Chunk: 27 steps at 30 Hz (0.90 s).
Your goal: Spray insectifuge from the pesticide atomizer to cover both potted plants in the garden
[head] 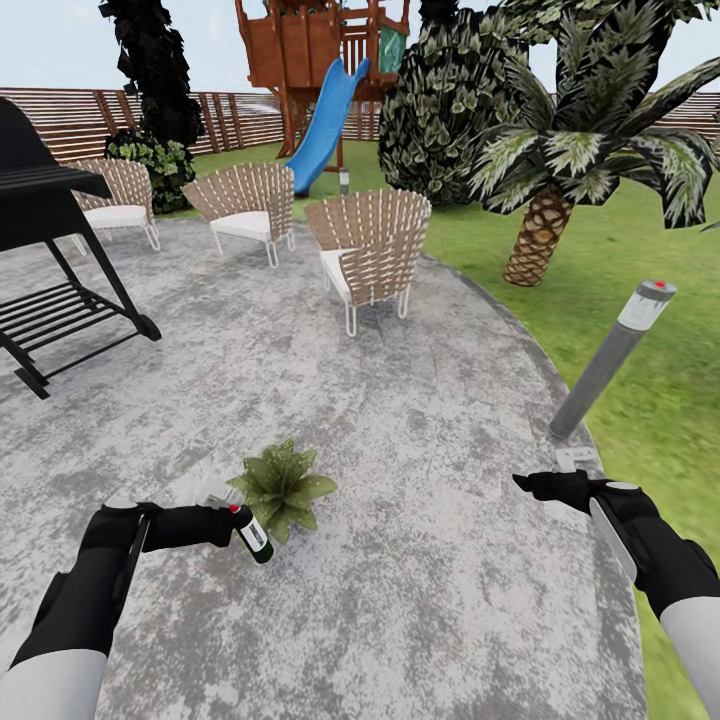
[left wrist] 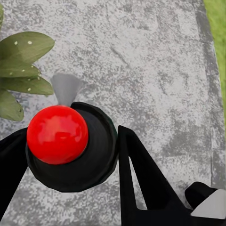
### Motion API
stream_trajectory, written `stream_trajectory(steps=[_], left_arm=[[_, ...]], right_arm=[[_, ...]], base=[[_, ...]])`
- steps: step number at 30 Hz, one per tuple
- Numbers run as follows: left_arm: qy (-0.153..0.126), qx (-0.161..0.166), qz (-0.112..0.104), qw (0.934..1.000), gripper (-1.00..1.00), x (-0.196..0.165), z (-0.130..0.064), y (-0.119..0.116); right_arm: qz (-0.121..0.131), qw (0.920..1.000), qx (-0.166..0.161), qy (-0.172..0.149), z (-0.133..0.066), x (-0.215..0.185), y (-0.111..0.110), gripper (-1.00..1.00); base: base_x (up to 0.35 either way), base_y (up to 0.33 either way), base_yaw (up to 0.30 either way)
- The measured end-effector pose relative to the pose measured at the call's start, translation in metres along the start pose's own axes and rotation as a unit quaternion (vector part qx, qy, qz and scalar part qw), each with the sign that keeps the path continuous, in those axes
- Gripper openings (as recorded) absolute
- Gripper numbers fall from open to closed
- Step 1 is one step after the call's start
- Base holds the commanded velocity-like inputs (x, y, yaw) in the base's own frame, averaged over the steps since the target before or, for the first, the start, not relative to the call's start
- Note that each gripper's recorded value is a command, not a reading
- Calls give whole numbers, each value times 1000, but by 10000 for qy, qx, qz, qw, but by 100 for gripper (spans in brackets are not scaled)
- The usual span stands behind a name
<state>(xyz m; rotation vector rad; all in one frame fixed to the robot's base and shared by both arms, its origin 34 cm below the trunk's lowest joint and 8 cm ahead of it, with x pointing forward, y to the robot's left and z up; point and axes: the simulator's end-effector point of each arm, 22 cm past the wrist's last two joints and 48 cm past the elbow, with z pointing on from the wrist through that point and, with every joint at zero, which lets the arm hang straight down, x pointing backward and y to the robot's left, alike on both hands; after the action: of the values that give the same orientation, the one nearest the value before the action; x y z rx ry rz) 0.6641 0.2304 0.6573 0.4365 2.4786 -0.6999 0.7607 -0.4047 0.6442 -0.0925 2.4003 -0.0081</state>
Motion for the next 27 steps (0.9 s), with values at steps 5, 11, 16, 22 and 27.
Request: stream_trajectory(steps=[5, 11, 16, 22, 27], left_arm=[[5, -5, 5, 10000, -100, 6, 7, 3], [0, 6, 3, 10000, -100, 13, 14, 7], [-6, 9, -2, 10000, -100, 19, 21, 10], [-3, 10, 4, 10000, -100, 27, 29, 13], [7, 14, -1, 10000, -100, 34, 36, 16]], right_arm=[[12, 10000, -5, -12, 6, 6, 0, 100], [383, 9990, -208, -114, 13, 9, 10, 100], [562, 9978, -306, -163, 19, 14, 14, 100], [585, 9976, -317, -171, 26, 22, 15, 100], [586, 9976, -317, -168, 33, 30, 15, 100]], base=[[0, 0, 0], [0, 0, 0], [0, 0, 0], [0, 0, 0], [0, 0, 0]])
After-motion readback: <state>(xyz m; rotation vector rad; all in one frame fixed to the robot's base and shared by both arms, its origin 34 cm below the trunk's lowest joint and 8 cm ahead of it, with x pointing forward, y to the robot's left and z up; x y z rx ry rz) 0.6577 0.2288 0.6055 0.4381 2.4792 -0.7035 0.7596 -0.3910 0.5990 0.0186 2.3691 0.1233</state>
